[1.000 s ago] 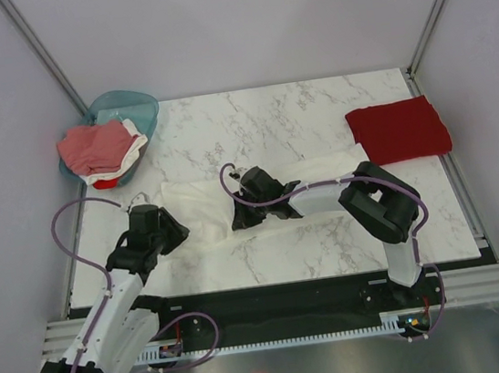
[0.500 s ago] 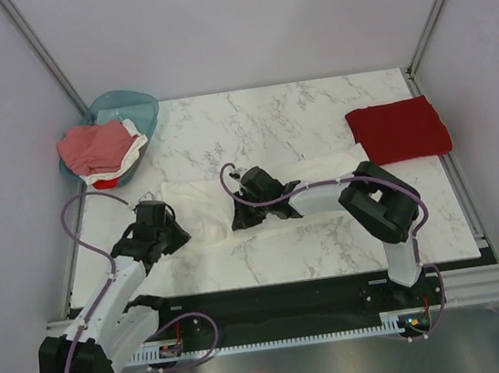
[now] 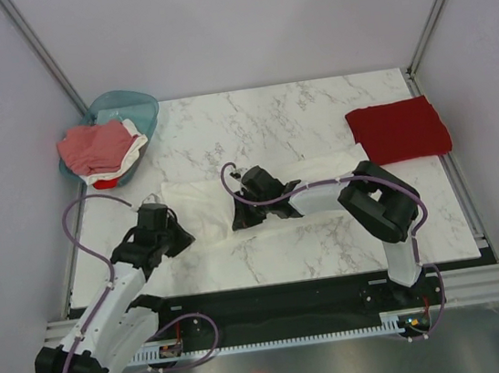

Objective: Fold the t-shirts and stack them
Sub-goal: Fold the tshirt

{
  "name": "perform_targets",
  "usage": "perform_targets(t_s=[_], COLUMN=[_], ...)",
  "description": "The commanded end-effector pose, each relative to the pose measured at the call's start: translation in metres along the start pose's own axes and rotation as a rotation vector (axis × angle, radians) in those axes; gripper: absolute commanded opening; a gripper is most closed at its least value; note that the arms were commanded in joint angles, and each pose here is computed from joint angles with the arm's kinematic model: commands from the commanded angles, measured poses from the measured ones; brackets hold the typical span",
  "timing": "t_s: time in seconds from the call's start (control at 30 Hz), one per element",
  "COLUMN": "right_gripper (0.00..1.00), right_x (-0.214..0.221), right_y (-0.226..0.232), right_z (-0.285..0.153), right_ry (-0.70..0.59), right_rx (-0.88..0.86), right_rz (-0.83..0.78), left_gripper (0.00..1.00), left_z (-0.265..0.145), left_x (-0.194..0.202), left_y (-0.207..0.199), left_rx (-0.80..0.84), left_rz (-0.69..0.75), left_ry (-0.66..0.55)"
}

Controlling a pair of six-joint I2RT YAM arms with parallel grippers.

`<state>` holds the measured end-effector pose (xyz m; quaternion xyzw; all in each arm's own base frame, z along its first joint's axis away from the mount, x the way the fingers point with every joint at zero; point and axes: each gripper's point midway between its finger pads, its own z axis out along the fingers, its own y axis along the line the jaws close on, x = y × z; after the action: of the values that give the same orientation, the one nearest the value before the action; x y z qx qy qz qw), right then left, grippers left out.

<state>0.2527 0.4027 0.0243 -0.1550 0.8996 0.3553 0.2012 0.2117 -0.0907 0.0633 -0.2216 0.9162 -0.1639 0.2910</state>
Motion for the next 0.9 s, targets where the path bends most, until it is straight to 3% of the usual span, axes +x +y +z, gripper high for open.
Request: perform_targets(t_s=[0.0,0.1,0.2,0.23,0.3,0.37,0.6,0.87], right_gripper=[0.14,0.18,0.2,0.22,0.27,0.34,0.4,0.46], right_x=[-0.007,-0.01,-0.014,-0.015,-0.02,-0.023,-0.044,-0.061], right_y=[0.004,0.003,0.001,-0.002,0.0,-0.005,-0.007,-0.011], right_z=[0.001,-0.003,-0.008,-0.009,-0.014,-0.018,-0.042,-0.068], right_ry=[-0.014,-0.03,-0.051,-0.058,-0.078,-0.102,-0.208,-0.286], right_rx=[-0.02,-0.011,0.004,0.018,0.02,0.048,0.102,0.152], right_rz=[0.006,0.005,0.004,0.002,-0.002,-0.011,-0.043,-0.053], left_gripper=[0.2,0.26,0.43,0.66,0.99,1.0,1.0,0.89], left_z=[-0.014,-0.026,-0.038,-0.039,-0.04,-0.04,-0.037,-0.021], left_x=[-0.004,-0.014,-0.022,-0.023,-0.023,-0.024,-0.019,0.001], left_y=[0.003,0.01,0.013,0.014,0.017,0.023,0.029,0.017], left_rx=[-0.028,-0.043,-0.028,-0.019,-0.024,-0.037,0.004,0.044], left_rz=[-0.045,-0.102,-0.153,-0.171,-0.203,-0.243,-0.371,-0.441], left_ry=[-0.071,-0.159,-0.233,-0.249,-0.264,-0.298,-0.332,-0.213])
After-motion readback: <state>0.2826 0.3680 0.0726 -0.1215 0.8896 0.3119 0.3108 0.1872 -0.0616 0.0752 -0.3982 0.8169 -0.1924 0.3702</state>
